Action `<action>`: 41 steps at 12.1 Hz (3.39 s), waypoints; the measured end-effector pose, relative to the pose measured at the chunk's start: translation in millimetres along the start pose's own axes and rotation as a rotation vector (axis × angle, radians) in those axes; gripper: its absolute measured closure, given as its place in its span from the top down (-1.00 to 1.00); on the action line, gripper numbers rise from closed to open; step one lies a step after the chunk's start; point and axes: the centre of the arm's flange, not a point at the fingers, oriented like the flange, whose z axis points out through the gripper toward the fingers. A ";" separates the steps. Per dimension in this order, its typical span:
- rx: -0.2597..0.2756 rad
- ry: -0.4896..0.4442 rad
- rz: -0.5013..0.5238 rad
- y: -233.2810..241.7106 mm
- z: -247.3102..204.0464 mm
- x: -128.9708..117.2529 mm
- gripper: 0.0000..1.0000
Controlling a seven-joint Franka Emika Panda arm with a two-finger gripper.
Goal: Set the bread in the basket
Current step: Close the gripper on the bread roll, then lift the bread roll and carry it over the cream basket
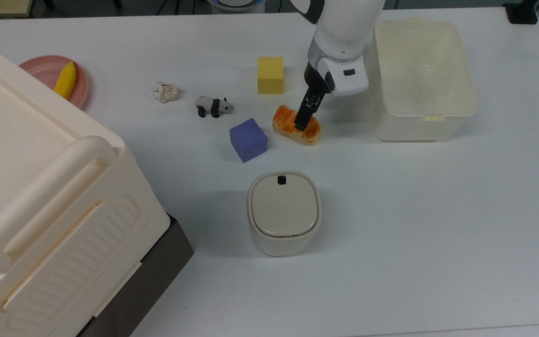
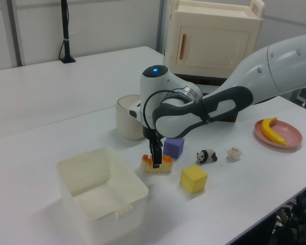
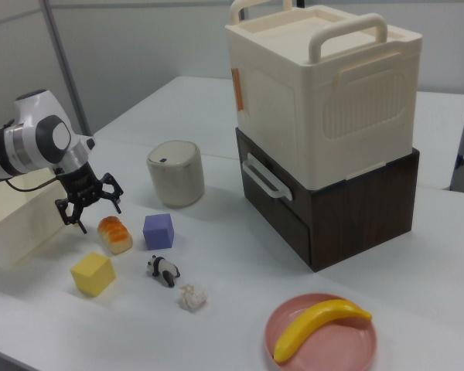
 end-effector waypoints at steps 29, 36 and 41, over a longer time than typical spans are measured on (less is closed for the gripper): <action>0.081 -0.041 0.163 38.2 -11.0 -12.7 -0.74; 0.080 0.057 0.292 26.3 -197.6 -9.9 -0.75; 0.094 0.058 0.351 -21.6 -202.8 31.2 -0.75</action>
